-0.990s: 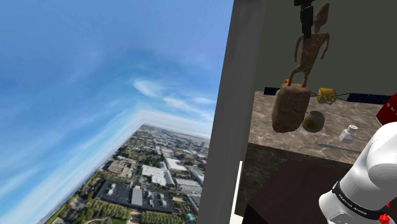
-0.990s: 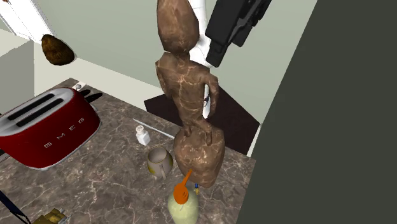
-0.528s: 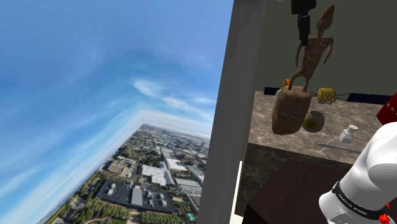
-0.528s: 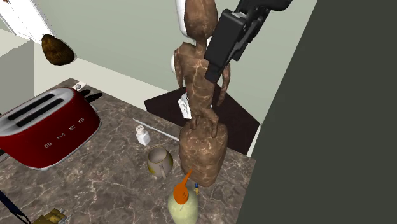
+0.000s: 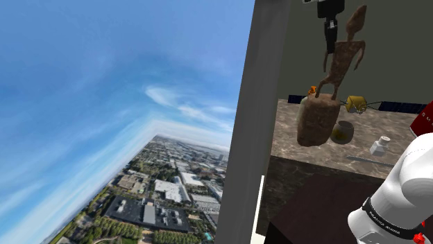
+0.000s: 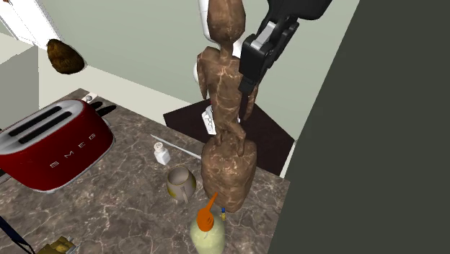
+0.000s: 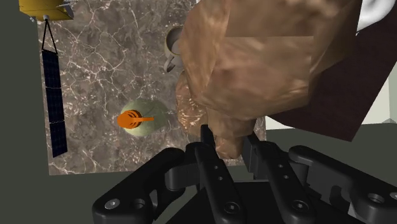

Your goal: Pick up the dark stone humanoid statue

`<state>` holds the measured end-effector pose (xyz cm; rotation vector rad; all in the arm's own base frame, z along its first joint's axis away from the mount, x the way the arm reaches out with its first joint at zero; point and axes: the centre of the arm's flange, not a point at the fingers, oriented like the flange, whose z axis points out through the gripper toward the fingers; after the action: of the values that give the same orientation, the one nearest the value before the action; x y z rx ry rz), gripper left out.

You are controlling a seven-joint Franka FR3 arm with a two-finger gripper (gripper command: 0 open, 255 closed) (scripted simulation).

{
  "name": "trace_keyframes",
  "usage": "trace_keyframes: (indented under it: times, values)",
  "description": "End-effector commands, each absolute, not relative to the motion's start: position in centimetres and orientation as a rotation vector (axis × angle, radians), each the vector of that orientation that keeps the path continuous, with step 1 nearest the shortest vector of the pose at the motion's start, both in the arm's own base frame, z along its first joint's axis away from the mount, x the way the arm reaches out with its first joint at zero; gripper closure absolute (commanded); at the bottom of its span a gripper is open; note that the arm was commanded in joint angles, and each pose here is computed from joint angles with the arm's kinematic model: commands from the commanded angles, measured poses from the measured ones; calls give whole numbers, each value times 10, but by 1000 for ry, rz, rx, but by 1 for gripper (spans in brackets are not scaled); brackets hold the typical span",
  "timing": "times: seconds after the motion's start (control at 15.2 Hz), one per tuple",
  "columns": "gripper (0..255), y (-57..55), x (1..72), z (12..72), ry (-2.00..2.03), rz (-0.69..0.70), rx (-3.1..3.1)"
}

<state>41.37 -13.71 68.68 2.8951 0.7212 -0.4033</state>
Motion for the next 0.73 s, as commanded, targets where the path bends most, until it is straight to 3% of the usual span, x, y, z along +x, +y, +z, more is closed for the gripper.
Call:
trace_keyframes:
  times: [0.0, 0.66]
  values:
    - [255, -137, 414, 685, 721, -408, 2896]
    - [255, -137, 415, 723, 721, -408, 2896]
